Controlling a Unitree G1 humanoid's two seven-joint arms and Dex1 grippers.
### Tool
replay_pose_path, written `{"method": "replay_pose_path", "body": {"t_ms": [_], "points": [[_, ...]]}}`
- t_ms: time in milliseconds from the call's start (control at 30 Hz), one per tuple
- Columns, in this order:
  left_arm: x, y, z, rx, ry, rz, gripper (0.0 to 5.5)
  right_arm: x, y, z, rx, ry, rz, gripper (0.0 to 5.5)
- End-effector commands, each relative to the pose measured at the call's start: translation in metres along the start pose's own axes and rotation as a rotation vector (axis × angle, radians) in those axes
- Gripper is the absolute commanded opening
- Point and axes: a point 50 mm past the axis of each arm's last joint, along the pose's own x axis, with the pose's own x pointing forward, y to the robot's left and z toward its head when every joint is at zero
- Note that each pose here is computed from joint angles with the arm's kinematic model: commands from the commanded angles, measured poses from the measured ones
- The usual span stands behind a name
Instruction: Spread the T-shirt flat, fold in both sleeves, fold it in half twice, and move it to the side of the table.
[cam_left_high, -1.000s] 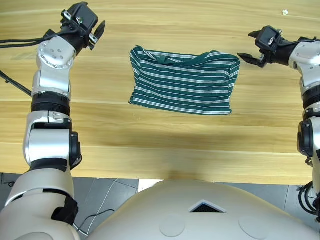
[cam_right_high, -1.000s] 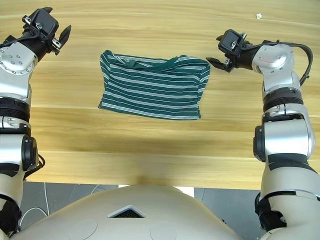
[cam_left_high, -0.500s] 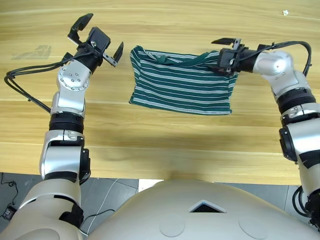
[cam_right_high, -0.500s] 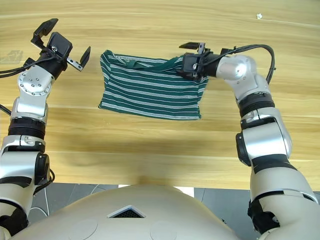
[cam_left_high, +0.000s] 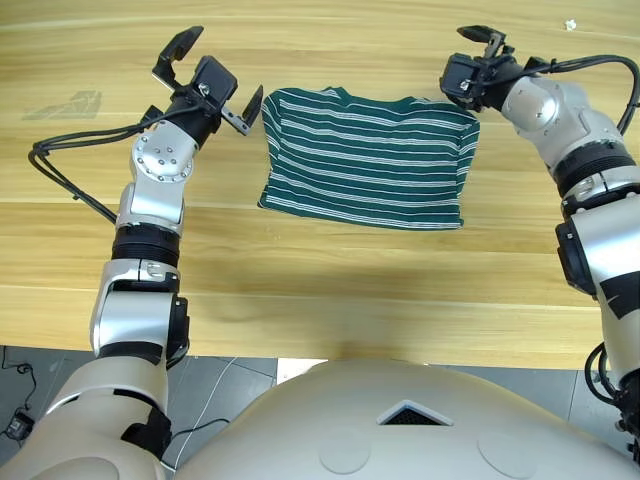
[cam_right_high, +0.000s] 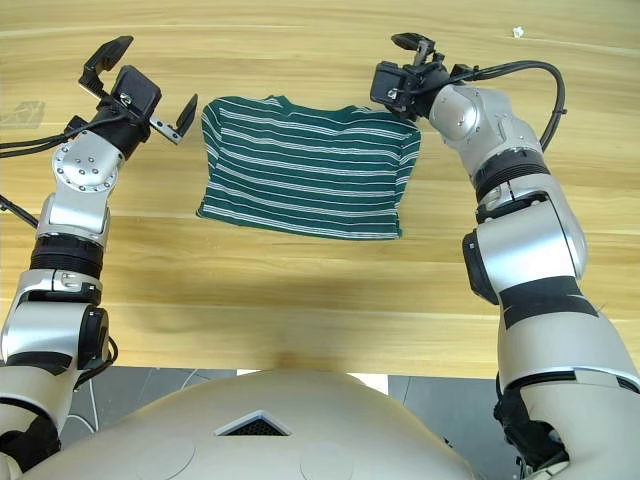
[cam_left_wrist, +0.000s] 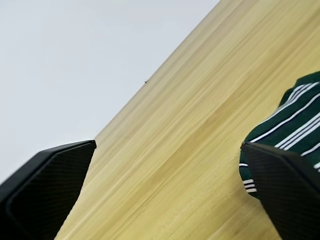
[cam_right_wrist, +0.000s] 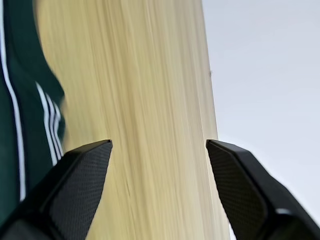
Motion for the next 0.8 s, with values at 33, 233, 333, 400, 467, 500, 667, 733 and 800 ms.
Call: {"method": "replay_pose_path", "body": {"t_ms": [33, 233, 333, 400, 467, 500, 667, 733, 800], "points": [[-0.003, -0.011, -0.006, -0.006, 0.015, -0.027, 5.38, -0.005, 0.012, -0.01, 0.002, 0.025, 0.038, 3.5], [-0.007, -0.01, -0.009, -0.02, 0.018, -0.01, 5.38, -0.003, 0.036, 0.016, 0.026, -0.199, 0.196, 3.5], [-0.008, -0.012, -0.008, -0.028, 0.011, -0.008, 5.38, -0.002, 0.046, 0.018, -0.017, -0.191, 0.244, 3.5], [-0.01, -0.015, -0.007, -0.029, 0.003, -0.01, 5.38, -0.002, 0.052, 0.014, -0.02, -0.158, 0.266, 3.5], [-0.014, -0.016, -0.007, -0.024, -0.004, -0.01, 5.38, -0.004, 0.062, 0.006, -0.069, -0.11, 0.305, 3.5], [-0.015, -0.016, -0.007, -0.023, -0.007, -0.009, 5.38, -0.005, 0.066, 0.004, -0.098, -0.091, 0.317, 3.5], [-0.022, -0.023, -0.001, 0.0, -0.028, -0.046, 5.38, -0.015, 0.061, -0.028, -0.252, 0.091, 0.317, 3.5], [-0.025, -0.024, 0.001, 0.011, -0.036, -0.049, 5.38, -0.025, 0.053, -0.047, -0.332, 0.181, 0.335, 3.5], [-0.031, -0.022, 0.002, 0.035, -0.04, -0.043, 5.38, -0.039, 0.053, -0.063, -0.312, 0.23, 0.439, 3.5]]}}
